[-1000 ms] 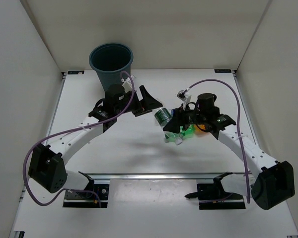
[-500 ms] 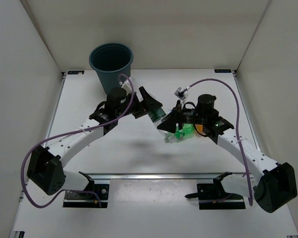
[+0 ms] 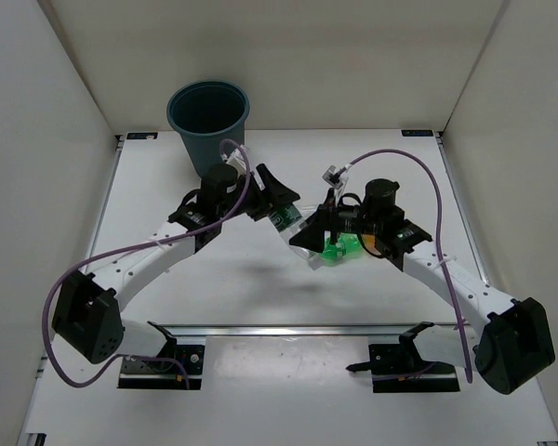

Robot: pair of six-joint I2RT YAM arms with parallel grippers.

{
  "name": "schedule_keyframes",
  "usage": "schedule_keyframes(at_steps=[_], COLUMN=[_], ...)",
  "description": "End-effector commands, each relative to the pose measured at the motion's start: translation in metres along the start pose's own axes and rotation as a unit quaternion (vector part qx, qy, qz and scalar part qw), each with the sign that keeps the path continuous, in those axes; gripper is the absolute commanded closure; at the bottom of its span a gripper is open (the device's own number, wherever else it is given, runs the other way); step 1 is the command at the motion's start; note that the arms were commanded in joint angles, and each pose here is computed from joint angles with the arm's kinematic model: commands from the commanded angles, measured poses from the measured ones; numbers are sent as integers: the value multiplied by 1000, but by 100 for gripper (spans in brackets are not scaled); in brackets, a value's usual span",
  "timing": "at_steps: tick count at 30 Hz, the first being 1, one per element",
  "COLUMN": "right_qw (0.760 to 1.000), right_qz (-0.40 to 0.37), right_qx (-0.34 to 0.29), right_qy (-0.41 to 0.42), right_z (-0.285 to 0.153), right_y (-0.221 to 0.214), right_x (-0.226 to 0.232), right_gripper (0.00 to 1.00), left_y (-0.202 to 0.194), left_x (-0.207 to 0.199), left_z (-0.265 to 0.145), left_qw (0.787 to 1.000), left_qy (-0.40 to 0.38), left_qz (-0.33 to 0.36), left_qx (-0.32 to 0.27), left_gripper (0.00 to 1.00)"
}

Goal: Put the plastic bottles in the bin

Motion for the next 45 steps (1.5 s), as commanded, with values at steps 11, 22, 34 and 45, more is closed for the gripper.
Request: schedule_keyframes(at_steps=[11,22,34,45], right_qw=[981,844,782,732], right_qz=[13,118,155,233], right_qx=[-105,-126,-118,-147], right_qy=[-164,-507,-592,-623], right_z=[-63,-141,-156,-162], right_y=[23,-13,-19,-12], right_x=[-26,-90,-99,-113], right_gripper=[1,1,0,1], left_y=[159,315,369,360], left_x=[2,37,97,94], left_z=[-68,-65,-58,-44], left_qw=[952,780,693,760], left_qy=[179,451,522,457], left_qz=[128,227,217,240], left_qx=[-211,-369,-447,-395], left_gripper=[58,43,23,1])
Point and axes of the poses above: each gripper's point midway between its finger pads, its own z axis out along the fingers, its own x axis along the line the jaws close on, y = z × x, the point moved 7 cm from there along -z, back along the fingers, and after that the axes turned 11 degrees about z, right-handed, at the moved point
